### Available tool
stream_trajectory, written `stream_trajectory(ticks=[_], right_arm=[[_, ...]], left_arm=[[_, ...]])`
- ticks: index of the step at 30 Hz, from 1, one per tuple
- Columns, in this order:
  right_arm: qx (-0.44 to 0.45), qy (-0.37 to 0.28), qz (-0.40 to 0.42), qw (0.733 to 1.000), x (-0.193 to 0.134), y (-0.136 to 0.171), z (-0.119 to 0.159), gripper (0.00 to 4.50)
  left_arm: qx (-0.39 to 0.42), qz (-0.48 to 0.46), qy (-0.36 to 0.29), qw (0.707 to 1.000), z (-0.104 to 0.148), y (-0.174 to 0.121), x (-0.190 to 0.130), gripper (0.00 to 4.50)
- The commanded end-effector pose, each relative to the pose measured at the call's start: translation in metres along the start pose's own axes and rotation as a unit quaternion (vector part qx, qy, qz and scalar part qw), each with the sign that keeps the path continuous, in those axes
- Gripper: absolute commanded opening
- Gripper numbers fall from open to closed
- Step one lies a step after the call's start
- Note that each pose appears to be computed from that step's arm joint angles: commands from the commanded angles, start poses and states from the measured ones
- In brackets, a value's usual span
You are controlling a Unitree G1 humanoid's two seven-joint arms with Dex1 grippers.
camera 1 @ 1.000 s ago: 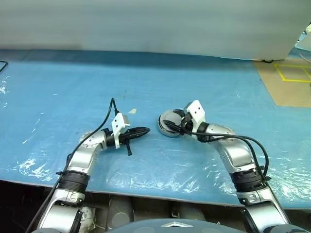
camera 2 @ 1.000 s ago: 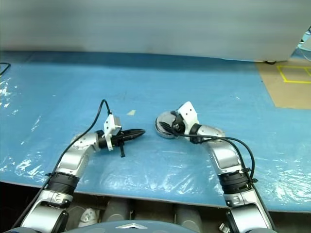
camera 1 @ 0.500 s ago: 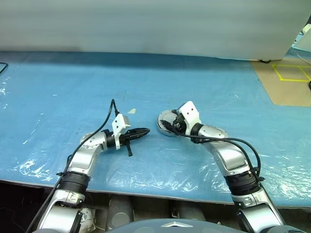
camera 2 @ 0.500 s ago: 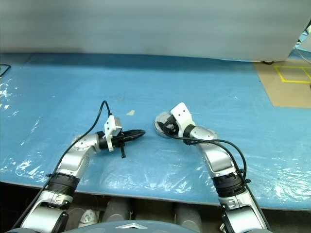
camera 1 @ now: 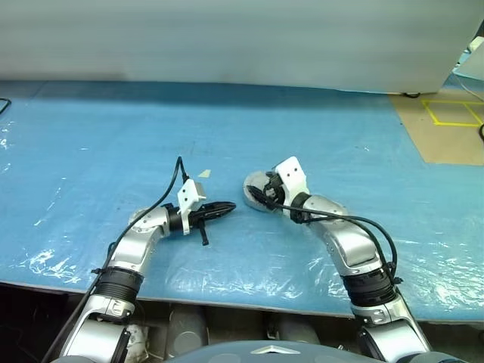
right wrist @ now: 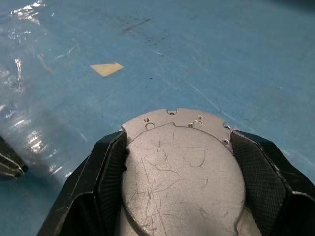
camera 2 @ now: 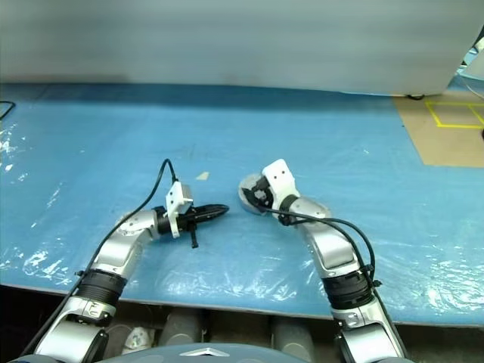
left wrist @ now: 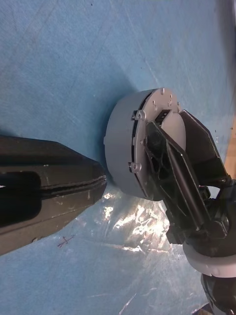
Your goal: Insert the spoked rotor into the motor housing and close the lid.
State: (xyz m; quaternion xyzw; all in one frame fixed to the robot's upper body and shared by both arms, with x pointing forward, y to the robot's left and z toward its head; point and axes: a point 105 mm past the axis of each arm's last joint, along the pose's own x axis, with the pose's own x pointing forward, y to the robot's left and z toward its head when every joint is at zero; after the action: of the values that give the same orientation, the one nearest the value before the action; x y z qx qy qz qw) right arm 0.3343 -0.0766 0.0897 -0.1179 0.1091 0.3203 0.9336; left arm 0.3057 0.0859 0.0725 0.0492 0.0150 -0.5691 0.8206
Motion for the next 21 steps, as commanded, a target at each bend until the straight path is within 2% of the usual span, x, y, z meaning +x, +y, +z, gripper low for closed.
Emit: stream_trajectory(ticks=[1, 7, 12, 18, 21], right_arm=[[-0.043, 0.075, -0.014, 0.996, -0.003, -0.003, -0.045, 3.00], [-0.038, 0.079, -0.023, 0.996, -0.004, -0.007, -0.052, 3.00], [-0.032, 0.079, -0.019, 0.996, -0.003, -0.008, -0.051, 3.00], [-0.032, 0.077, -0.015, 0.996, -0.002, -0.008, -0.050, 3.00], [-0.032, 0.075, -0.015, 0.997, -0.002, -0.008, -0.049, 3.00]], left_arm=[[0.019, 0.000, -0.013, 1.000, 0.010, 0.003, 0.001, 0.00], [0.023, 0.006, -0.020, 1.000, 0.014, 0.008, 0.005, 0.00], [0.014, 0.034, -0.059, 0.998, 0.033, 0.023, 0.018, 0.00], [0.033, 0.060, -0.055, 0.996, 0.043, 0.038, 0.037, 0.00], [0.039, 0.069, -0.036, 0.996, 0.039, 0.042, 0.045, 0.00]])
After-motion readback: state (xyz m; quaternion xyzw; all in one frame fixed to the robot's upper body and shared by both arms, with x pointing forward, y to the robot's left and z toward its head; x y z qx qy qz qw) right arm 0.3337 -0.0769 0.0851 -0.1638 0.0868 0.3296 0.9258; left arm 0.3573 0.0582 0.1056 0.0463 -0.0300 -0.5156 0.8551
